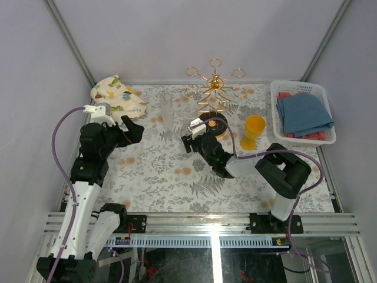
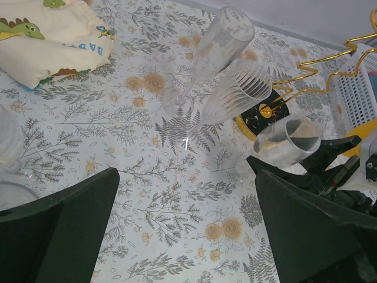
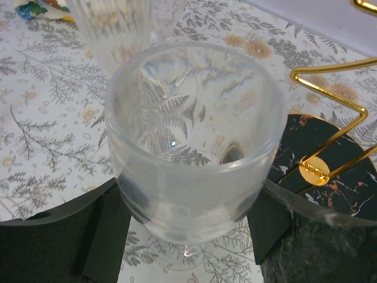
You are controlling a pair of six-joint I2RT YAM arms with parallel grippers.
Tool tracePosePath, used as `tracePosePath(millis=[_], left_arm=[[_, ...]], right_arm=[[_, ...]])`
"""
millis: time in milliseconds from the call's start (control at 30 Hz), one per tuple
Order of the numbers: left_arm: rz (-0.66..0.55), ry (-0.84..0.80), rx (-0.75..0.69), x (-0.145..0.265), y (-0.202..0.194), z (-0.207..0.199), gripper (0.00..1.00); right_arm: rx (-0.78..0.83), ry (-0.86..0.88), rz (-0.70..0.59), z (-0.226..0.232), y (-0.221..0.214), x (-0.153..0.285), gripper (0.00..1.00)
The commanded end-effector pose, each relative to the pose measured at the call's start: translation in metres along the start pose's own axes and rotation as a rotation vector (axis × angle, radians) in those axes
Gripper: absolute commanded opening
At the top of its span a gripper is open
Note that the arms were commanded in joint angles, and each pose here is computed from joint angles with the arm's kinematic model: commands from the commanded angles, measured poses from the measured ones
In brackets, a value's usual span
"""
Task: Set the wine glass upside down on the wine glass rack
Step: Pick up the wine glass at the center of the board.
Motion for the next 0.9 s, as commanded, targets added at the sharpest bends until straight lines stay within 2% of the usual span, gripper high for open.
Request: tracePosePath(millis=[0,267,600,867], left_arm=[[-0.06,-0.004,-0.001,0.0,0.009,0.0,1.0],[-0.063,-0.004,0.002,0.0,0.009,0.0,1.0],[-0.075,0.026,0.04,-0.003,0.01,0.002,1.0],[0.005,0.028,0.096,-0.009,0.006,0.0,1.0]], right_arm=[[-0.055,0.015,-0.124,-0.001,0.037,0.013,0.64],[-0.083,0.015,-0.131,-0.006,0.037,0.031,0.61],[-0.084,0.073,-0.114,-0.001,0.039,0.055,0.62],[-0.093,0.114,-0.076,0.0,0.036,0.091,0.59]])
Point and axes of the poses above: each gripper's point midway between its finger pads, its own x axis back along the fingers, its own z axis along the line the jaws close on, y = z × x, the point moved 6 cm from there along x, back along the fingers, and after that the axes turned 3 degrees about x, right-handed, at the moved point
